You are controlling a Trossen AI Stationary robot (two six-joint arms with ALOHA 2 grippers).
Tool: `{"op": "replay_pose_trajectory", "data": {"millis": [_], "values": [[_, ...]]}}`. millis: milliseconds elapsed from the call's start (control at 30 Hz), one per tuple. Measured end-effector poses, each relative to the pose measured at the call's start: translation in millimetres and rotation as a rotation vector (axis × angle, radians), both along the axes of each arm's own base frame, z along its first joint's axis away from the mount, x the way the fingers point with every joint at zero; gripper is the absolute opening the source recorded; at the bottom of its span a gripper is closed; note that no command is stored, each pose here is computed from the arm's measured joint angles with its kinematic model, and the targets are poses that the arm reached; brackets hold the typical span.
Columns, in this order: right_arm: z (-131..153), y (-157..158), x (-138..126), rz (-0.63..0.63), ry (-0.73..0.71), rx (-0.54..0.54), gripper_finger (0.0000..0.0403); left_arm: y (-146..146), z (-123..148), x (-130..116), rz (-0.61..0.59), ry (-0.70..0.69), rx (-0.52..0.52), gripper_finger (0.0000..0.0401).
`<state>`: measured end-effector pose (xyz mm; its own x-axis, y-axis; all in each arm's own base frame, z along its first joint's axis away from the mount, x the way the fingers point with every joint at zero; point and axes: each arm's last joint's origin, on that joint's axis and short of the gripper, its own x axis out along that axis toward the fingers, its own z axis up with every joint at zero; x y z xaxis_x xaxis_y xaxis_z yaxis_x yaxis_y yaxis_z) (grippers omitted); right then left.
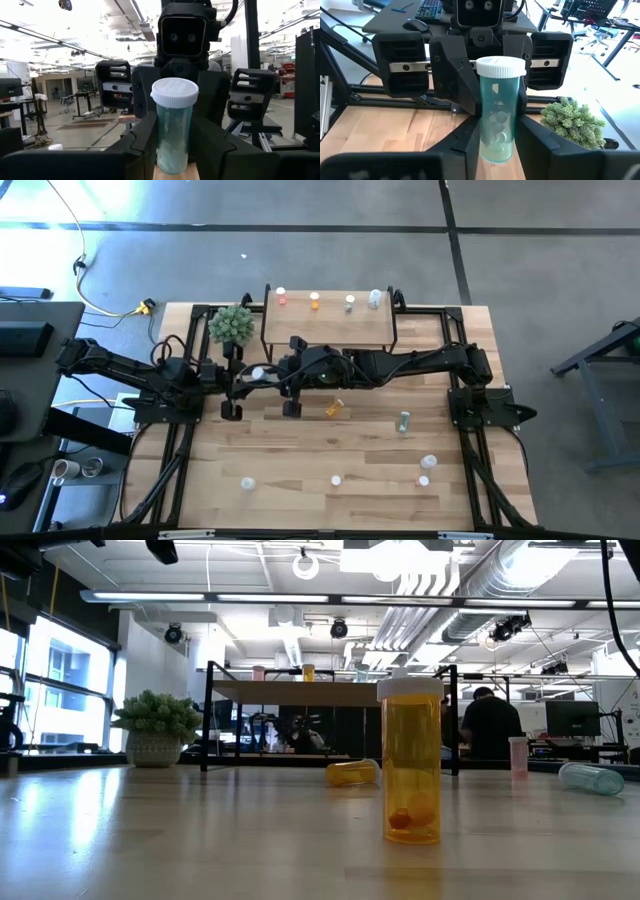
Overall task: Pick and place medicine bottles onto shelf by color
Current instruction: Put the left blue pill bottle on the shelf aligned with the other blue pill bottle
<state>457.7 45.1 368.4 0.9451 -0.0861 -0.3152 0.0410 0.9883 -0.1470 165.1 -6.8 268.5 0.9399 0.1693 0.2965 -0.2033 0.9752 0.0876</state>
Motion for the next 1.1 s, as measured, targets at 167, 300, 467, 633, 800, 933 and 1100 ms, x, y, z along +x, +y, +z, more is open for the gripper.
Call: {"op": "replay_pose_trajectory", "data": {"millis": [167, 300, 467, 633, 800, 933, 1100], "values": [[-2, 0, -1, -0.002, 0.027, -0.007, 0.0159, 1, -1, 0, 0.038, 0.011, 0.005, 0.0091], [-7, -5, -3, -0.011, 0.084, -0.013, 0.0187, 2, -3, 0, 0.062, 0.028, 0.0, 0.0091], [-16, -14, -7, -0.031, 0.192, -0.022, 0.0199, 3, -6, 1, 0.116, 0.067, -0.011, 0.0091], [-26, -28, -12, -0.074, 0.31, -0.024, 0.02, 4, -11, 2, 0.15, 0.123, -0.013, 0.0091], [-34, -43, -19, -0.153, 0.419, -0.053, 0.02, 5, -19, 2, 0.192, 0.195, -0.036, 0.0091], [-37, -56, -24, -0.192, 0.482, -0.069, 0.02, 6, -25, 6, 0.211, 0.238, -0.057, 0.0091], [-28, -69, -35, -0.208, 0.508, -0.087, 0.02, 7, -34, 14, 0.262, 0.298, -0.055, 0.0091]]}}
